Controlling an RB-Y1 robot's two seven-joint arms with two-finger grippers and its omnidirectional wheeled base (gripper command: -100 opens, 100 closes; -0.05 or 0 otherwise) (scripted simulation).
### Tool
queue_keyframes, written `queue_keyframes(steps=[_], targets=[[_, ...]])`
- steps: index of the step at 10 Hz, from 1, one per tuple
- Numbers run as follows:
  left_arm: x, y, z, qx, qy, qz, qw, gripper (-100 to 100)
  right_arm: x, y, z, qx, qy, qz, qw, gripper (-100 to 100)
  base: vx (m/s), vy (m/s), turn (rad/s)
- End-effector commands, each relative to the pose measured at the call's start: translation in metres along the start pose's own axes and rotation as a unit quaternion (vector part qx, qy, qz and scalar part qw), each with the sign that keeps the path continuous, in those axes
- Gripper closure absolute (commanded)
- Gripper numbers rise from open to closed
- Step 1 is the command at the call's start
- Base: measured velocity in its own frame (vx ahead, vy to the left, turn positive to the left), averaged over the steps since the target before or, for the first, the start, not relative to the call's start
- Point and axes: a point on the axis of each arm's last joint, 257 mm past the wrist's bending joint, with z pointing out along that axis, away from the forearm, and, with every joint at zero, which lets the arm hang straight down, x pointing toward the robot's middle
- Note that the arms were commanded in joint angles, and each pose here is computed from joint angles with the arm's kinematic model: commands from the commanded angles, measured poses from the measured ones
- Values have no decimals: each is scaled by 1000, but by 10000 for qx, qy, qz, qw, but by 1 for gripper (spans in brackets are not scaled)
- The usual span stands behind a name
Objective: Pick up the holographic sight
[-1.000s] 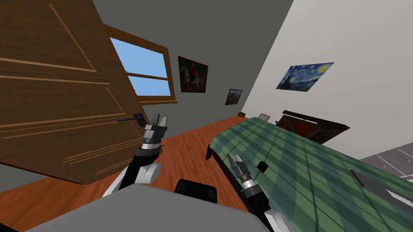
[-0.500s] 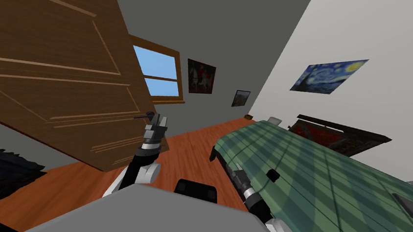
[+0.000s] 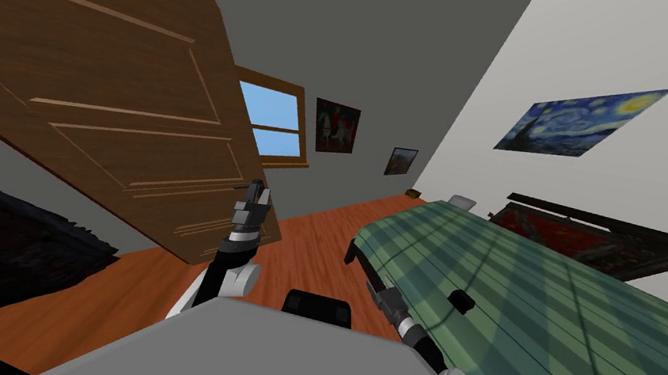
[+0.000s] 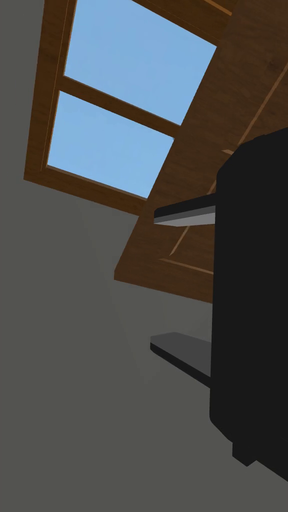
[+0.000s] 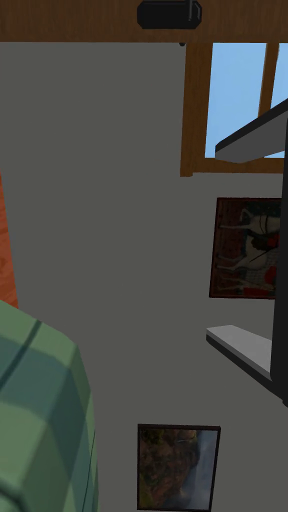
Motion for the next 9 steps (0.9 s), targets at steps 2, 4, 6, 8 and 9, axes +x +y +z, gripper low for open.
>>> queue_keyframes(steps=[2,4,6,8,9], targets=[[0,0,0,0,0,-1,10000,0,36,-4,-11,-5,441,-485,9978,-100,16,37,139],[0,0,0,0,0,0,10000,0,65,-9,-23,-25,813,-876,9928,-100,25,32,118],[0,0,0,0,0,0,10000,0,94,-14,-38,-65,1180,-1266,9849,-100,36,28,112],[0,0,0,0,0,0,10000,0,142,-24,-71,-176,1813,-1897,9648,-100,58,32,171],[0,0,0,0,0,0,10000,0,148,-26,-74,-205,1890,-2034,9605,-100,62,18,59]])
